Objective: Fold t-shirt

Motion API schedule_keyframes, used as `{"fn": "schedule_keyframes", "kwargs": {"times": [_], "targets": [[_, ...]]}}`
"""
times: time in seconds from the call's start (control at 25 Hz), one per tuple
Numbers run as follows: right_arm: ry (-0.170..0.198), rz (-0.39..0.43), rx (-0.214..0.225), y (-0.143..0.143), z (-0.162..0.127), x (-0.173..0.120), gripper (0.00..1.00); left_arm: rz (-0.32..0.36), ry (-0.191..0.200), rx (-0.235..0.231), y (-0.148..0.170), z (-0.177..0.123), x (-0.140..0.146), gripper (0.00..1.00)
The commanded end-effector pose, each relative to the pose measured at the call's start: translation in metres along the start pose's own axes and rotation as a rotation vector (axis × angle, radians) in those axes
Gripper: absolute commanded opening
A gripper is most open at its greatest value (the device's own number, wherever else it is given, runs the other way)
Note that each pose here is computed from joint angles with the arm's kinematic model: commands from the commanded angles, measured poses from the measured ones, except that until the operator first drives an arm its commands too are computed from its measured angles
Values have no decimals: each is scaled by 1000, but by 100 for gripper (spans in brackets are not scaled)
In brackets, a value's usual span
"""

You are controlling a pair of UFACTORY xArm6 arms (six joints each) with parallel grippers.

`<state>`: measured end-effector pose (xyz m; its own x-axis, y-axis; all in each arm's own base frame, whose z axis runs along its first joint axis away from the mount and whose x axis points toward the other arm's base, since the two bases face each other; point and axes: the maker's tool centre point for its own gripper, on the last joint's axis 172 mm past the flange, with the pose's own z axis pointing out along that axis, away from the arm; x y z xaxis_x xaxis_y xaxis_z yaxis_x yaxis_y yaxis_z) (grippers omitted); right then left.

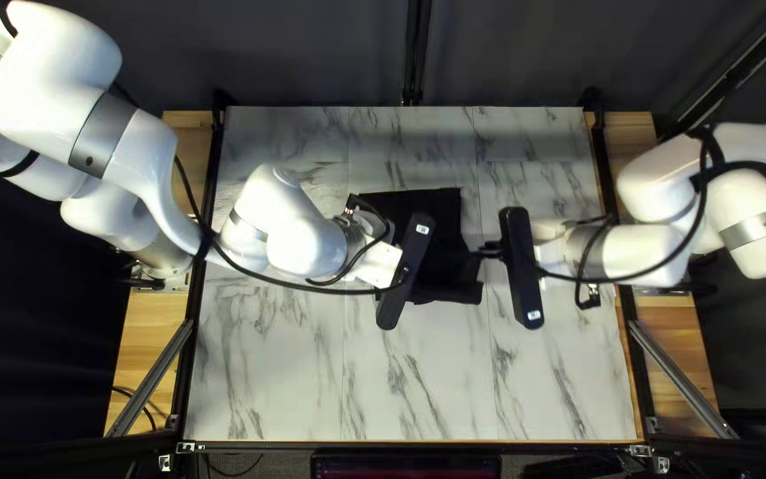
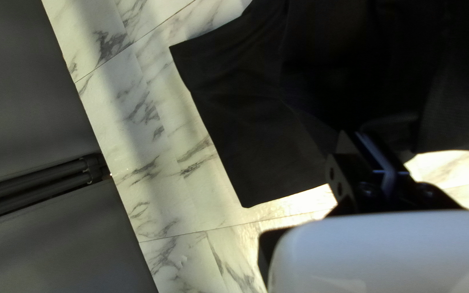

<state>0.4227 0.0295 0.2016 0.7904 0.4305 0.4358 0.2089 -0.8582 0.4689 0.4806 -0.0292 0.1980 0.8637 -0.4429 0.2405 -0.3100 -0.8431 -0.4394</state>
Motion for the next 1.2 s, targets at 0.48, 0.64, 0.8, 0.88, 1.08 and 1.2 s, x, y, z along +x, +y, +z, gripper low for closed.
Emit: {"fn": "schedule_keyframes", "kwargs": {"times": [0.48,0.64,0.8,0.88,1.08,1.2], "targets": [[11,10,35,36,31,-24,0,-39,-23,-17,-29,29,-39,0],[21,19,49,37,37,-30,0,-53,-23,-34,-41,46,-47,0],[26,25,58,41,41,-33,0,-65,-23,-48,-49,56,-52,0],[34,29,62,45,46,-37,0,-72,-22,-51,-52,59,-55,0],[41,42,70,52,58,-49,0,-84,-21,-54,-56,62,-63,0],[38,49,79,54,66,-59,0,-91,-22,-57,-57,67,-67,0]]}}
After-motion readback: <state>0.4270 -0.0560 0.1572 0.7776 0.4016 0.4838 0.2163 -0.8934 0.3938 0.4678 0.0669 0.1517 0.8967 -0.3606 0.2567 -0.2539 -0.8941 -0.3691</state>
